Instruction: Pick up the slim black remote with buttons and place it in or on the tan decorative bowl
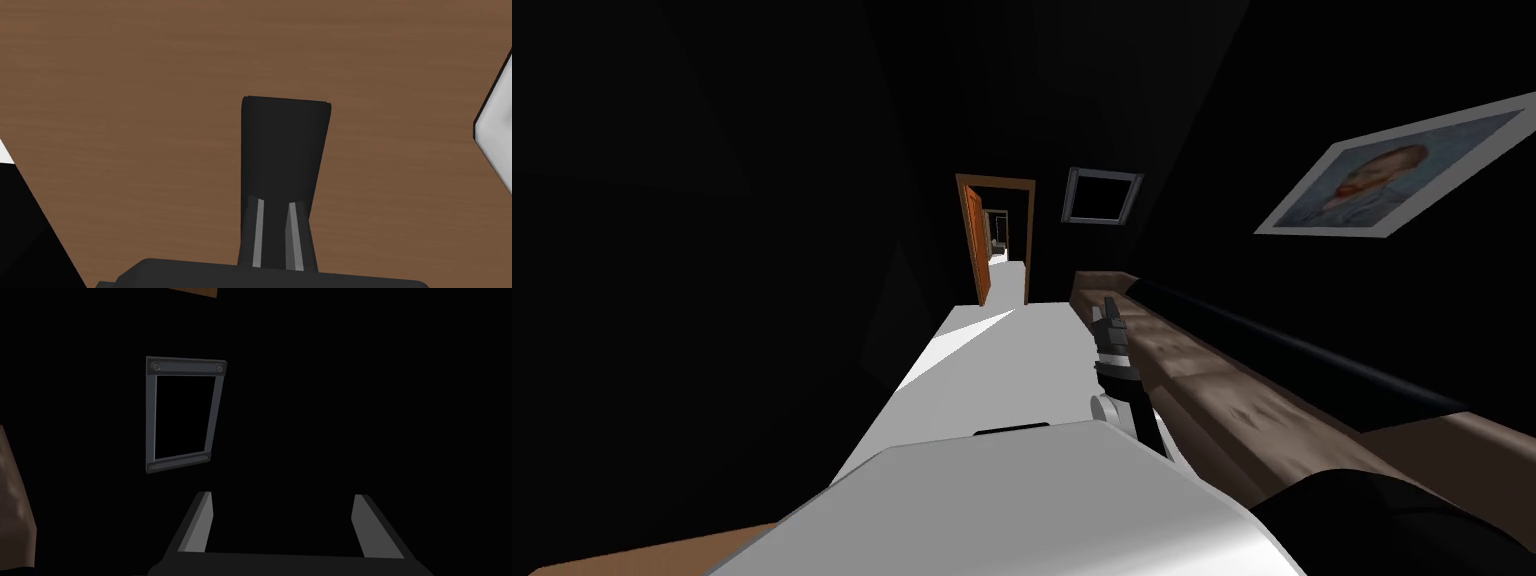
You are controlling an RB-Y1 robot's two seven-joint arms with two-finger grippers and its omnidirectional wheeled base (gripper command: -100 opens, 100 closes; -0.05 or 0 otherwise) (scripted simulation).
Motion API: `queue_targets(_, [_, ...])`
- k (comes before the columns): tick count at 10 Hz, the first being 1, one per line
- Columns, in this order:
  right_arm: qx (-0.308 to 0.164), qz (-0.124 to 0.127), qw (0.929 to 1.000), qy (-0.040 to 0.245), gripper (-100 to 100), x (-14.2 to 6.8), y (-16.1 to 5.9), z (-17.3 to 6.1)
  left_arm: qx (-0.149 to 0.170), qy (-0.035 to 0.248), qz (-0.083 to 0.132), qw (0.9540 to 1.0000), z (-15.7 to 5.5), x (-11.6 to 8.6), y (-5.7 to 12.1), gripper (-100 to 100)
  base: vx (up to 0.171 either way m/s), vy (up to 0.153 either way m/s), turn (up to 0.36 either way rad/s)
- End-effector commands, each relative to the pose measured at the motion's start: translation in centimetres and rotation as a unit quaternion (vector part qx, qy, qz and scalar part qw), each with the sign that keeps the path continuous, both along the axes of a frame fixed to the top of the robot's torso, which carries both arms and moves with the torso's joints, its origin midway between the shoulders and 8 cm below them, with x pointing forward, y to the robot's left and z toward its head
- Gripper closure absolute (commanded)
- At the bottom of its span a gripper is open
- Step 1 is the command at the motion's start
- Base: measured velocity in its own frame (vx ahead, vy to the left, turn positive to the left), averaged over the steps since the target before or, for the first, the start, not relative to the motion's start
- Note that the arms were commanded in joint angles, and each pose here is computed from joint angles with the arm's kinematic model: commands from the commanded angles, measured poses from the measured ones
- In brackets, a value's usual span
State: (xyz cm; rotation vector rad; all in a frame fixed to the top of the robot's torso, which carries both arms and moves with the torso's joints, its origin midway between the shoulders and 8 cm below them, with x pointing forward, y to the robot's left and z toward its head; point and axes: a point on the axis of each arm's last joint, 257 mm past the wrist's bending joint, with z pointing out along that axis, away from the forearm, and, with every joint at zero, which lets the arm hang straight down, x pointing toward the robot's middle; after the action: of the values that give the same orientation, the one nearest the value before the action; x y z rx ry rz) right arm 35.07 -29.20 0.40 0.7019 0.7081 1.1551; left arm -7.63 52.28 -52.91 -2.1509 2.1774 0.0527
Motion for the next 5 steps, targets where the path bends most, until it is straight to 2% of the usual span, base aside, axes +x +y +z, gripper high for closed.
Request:
queue_targets(1, [0.000, 0.000, 1.0000, 0.000, 0, 0.0, 0.0, 0.0, 0.036, -0.001, -0.024, 0.9991, 0.3, 0.5, 2.8, 100, 0.110, -0.002, 0.249])
queue_targets(2, [0.000, 0.000, 1.0000, 0.000, 0, 0.0, 0.0, 0.0, 0.057, -0.002, -0.037, 0.9977, 0.7, 1.1, 4.5, 100, 0.110, -0.006, 0.258])
queue_targets(3, [0.000, 0.000, 1.0000, 0.000, 0, 0.0, 0.0, 0.0, 0.062, -0.004, -0.042, 0.9972, 0.8, 1.2, 4.7, 100, 0.071, -0.002, 0.094])
queue_targets(4, [0.000, 0.000, 1.0000, 0.000, 0, 0.0, 0.0, 0.0, 0.087, -0.009, -0.058, 0.9945, 1.3, 2.1, 6.6, 100, 0.076, 0.003, 0.167])
queue_targets(5, [0.000, 0.000, 1.0000, 0.000, 0, 0.0, 0.0, 0.0, 0.089, -0.007, -0.063, 0.9941, 1.3, 2.1, 6.7, 100, 0.069, 0.002, 0.096])
